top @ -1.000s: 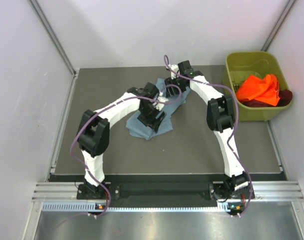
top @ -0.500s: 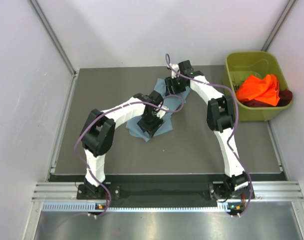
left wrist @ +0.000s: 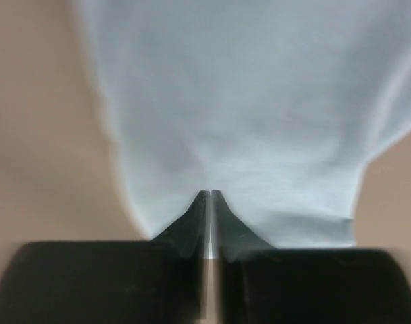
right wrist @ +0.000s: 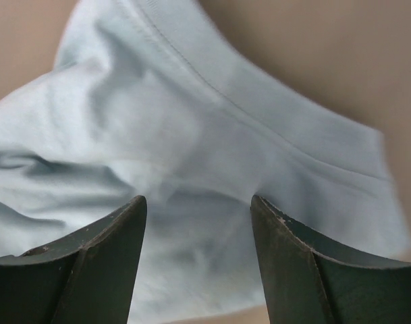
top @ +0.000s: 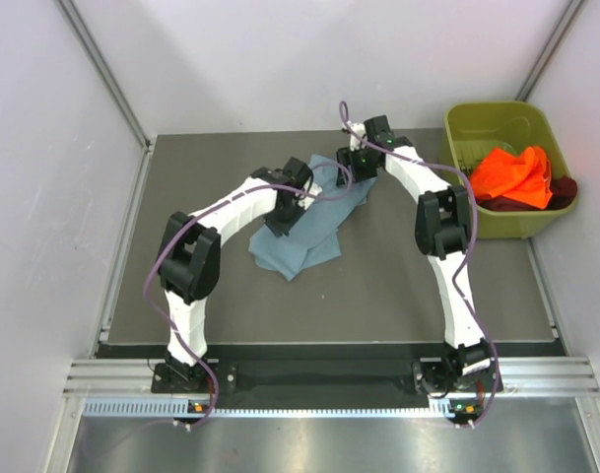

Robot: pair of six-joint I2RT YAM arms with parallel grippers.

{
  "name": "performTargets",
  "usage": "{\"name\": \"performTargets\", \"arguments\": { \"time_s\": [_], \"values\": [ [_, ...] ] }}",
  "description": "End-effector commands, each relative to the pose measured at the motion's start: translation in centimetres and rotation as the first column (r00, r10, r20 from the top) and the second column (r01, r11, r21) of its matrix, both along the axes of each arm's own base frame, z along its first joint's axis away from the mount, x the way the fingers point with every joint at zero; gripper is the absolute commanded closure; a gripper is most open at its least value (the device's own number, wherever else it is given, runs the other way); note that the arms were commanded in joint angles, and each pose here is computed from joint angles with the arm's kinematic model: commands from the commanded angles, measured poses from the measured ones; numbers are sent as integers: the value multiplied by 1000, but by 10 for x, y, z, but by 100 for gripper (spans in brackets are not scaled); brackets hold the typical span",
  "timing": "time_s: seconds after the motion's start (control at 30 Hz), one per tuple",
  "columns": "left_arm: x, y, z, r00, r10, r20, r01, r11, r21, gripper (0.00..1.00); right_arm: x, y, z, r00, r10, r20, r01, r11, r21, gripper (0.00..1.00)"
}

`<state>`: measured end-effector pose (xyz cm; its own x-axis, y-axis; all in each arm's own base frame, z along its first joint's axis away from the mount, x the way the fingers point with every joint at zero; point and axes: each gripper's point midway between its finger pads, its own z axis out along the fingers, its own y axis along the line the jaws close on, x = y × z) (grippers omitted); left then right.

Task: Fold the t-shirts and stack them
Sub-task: Flatten the tshirt out

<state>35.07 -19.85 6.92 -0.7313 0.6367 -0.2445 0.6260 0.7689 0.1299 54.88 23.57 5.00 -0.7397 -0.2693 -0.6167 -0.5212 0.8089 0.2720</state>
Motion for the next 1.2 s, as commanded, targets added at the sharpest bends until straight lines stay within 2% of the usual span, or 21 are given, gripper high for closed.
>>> {"name": "performTargets", "arguments": {
  "time_s": [0.0, 0.03, 0.07, 0.1, 0.17, 0.3, 0.47, 0.53, 0.57, 0.63, 0.77, 1.0, 1.17],
  "values": [
    [31, 3, 56, 986, -4, 167, 11, 999, -42, 74, 15, -24, 63, 992, -46, 121, 44, 999, 20, 36],
    [25, 1, 54, 989, -15, 149, 23, 998, -52, 57, 15, -26, 62, 992, -51, 116, 50, 999, 17, 36],
    [19, -3, 53, 991, -27, 134, 36, 997, -69, 48, 14, -26, 62, 992, -49, 117, 47, 999, 17, 36],
    [5, -5, 42, 994, -47, 94, 53, 997, -61, 44, 14, -27, 64, 992, -51, 120, 49, 999, 18, 35],
    [-21, -11, 26, 996, -93, 19, 94, 994, -56, 43, 15, -27, 65, 991, -53, 123, 51, 999, 16, 35],
    [-53, -24, 11, 989, -138, -44, 135, 989, -65, 41, 16, -29, 68, 990, -53, 132, 52, 999, 9, 34],
    [-62, -41, -4, 984, -157, -87, 150, 985, -85, 33, 17, -36, 68, 989, -64, 132, 64, 998, 6, 34],
    [-56, -50, -1, 983, -167, -75, 160, 983, -92, 35, 17, -37, 68, 989, -64, 131, 64, 998, 7, 34],
    [-52, -58, 5, 982, -181, -46, 175, 980, -98, 44, 18, -41, 66, 989, -71, 126, 71, 997, 6, 34],
    [-47, -69, 10, 980, -197, -20, 194, 975, -106, 49, 16, -42, 63, 991, -76, 111, 75, 997, 14, 34],
    [-39, -88, 15, 975, -221, 20, 222, 970, -96, 46, 17, -45, 61, 991, -82, 103, 80, 997, 22, 34],
    [-31, -92, -8, 981, -194, 18, 194, 980, -46, 39, 21, -51, 70, 990, -93, 110, 88, 995, 49, 34],
    [-17, -114, -4, 977, -205, 49, 209, 975, -74, 48, 23, -59, 66, 989, -110, 100, 105, 993, 53, 35]
  ]
}}
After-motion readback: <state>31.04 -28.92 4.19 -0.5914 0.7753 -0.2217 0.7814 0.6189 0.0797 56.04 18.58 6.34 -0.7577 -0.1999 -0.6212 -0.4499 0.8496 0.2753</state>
